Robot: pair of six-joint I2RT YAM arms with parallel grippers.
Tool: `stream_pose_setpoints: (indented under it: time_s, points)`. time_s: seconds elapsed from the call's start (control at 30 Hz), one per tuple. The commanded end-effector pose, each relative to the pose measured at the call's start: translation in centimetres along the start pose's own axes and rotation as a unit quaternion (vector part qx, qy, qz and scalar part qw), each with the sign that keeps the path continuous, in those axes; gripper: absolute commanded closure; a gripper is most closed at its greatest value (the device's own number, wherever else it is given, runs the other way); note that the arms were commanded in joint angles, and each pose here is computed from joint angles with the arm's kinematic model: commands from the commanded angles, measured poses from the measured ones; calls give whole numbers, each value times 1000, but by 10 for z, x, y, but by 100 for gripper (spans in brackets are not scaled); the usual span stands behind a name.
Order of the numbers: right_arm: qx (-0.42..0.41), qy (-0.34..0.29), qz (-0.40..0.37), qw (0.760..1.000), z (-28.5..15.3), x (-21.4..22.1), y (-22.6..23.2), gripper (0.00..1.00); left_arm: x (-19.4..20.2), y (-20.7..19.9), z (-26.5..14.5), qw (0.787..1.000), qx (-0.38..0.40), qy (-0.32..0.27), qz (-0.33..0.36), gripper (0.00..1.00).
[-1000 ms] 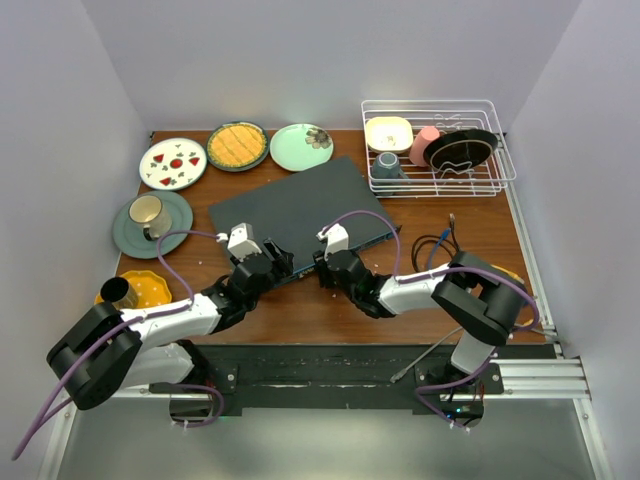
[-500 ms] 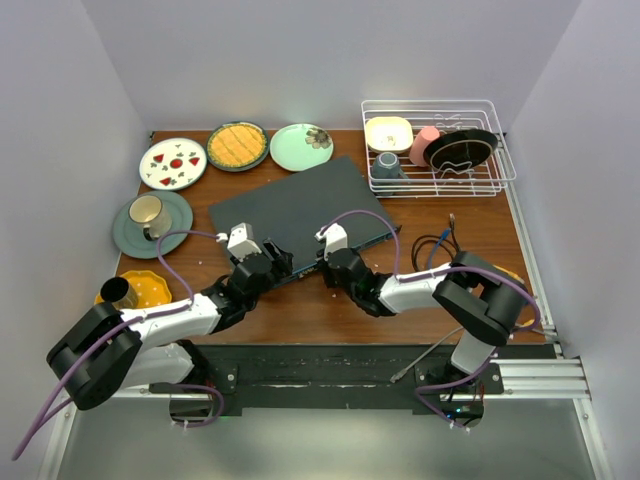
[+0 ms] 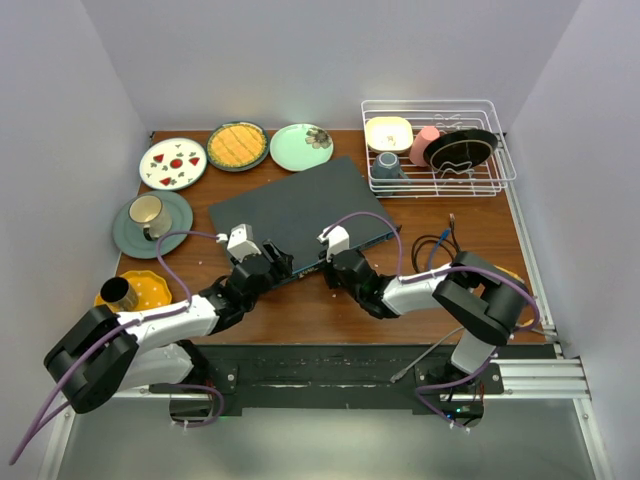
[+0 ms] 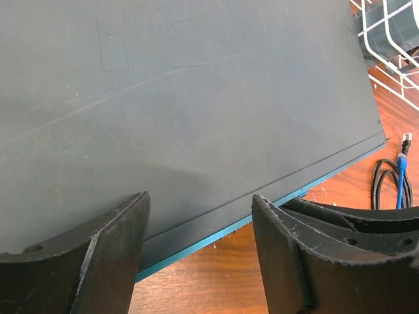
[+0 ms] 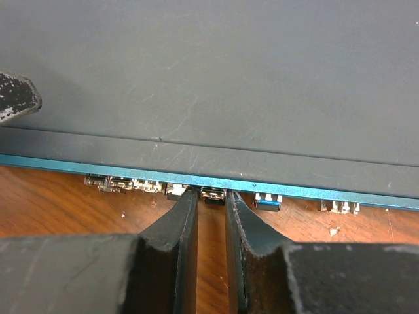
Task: Pull the plug from the switch port
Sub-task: Move the switch port to the center of the board.
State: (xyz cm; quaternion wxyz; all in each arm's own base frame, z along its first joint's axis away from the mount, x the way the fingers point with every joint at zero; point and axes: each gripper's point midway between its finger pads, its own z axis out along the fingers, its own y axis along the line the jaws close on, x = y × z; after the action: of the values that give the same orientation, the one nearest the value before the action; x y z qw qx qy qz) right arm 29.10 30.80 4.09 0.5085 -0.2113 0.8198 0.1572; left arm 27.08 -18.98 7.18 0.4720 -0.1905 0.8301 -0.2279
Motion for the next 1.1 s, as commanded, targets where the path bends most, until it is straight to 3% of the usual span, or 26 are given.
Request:
stream_pose_setpoints:
  time_s: [0.0, 0.63, 0.8, 0.93, 1.07]
  points:
    - [76, -82, 35, 993, -5, -50, -41, 100, 51, 56, -14, 992, -72, 97, 48, 31]
    - [66, -75, 42, 994, -25, -44, -43, 100, 37, 39, -20, 993, -40, 86, 74, 36]
    - [65, -73, 43, 994, -24, -43, -42, 100, 38, 13, -25, 991, 18, 93, 96, 37]
    - [65, -70, 40, 995, -21, -42, -41, 100, 42, -8, -32, 985, 23, 67, 159, 38]
    - [65, -67, 41, 995, -19, -41, -40, 100, 51, 16, -27, 964, -65, 80, 247, 35]
